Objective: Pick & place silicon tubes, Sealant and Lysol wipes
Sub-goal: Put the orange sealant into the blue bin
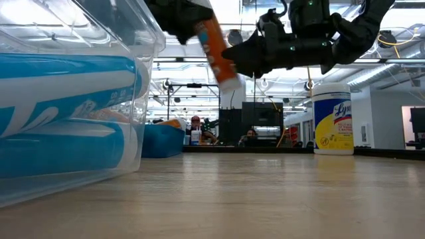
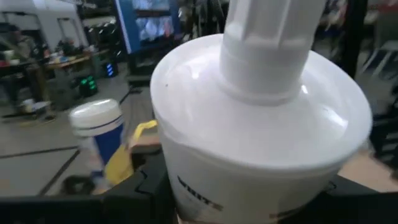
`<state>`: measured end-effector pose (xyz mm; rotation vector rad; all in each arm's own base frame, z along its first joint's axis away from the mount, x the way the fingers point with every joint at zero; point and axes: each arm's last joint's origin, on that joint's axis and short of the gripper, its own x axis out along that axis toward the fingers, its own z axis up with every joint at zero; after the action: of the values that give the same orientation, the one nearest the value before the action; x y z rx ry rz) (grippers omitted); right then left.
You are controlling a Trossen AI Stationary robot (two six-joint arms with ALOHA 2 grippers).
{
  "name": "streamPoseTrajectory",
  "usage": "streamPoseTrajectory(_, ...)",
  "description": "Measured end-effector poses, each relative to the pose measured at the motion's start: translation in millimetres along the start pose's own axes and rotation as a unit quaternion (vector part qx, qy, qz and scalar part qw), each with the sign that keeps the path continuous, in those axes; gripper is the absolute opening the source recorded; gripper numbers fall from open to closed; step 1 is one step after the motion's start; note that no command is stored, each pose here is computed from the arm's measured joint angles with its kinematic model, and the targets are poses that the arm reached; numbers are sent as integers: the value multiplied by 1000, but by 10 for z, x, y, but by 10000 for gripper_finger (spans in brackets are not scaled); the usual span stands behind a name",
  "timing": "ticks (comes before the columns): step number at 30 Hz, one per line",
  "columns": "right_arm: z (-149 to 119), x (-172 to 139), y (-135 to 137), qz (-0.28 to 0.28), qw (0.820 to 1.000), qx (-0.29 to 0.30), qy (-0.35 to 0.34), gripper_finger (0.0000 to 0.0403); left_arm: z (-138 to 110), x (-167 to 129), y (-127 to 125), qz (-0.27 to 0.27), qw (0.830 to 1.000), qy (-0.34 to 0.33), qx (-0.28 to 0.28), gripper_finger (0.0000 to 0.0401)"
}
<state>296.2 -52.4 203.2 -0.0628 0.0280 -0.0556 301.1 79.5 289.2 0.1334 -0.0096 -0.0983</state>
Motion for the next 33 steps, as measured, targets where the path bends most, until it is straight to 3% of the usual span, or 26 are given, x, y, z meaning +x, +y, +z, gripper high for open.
streamPoseTrajectory(3, -24, -1, 3, 2, 1000, 3, 13, 342, 166, -213, -45, 45, 998, 38, 28, 207)
streamPoseTrajectory(6, -46, -11, 10, 5, 1000, 5, 30, 341, 342, -491, -64, 143, 986, 77, 44, 207)
streamPoseTrajectory(10, -47, -15, 5, 3, 999, 6, 33, 333, 420, -846, -87, 310, 937, 160, 35, 207)
streamPoseTrajectory(13, -49, -14, 3, 2, 999, 2, 33, 329, 434, -1043, -91, 391, 901, 189, 8, 207)
streamPoseTrajectory(22, -48, -15, -1, 1, 999, -4, 33, 329, 100, -1098, 175, 443, 849, 276, -81, 207)
streamPoseTrajectory(27, -54, -15, -1, 0, 999, 1, 36, 329, -142, -1005, 362, 425, 842, 310, -121, 207)
streamPoseTrajectory(33, -74, -18, 0, 0, 999, 3, 46, 329, -44, -975, 365, 425, 858, 270, -101, 207)
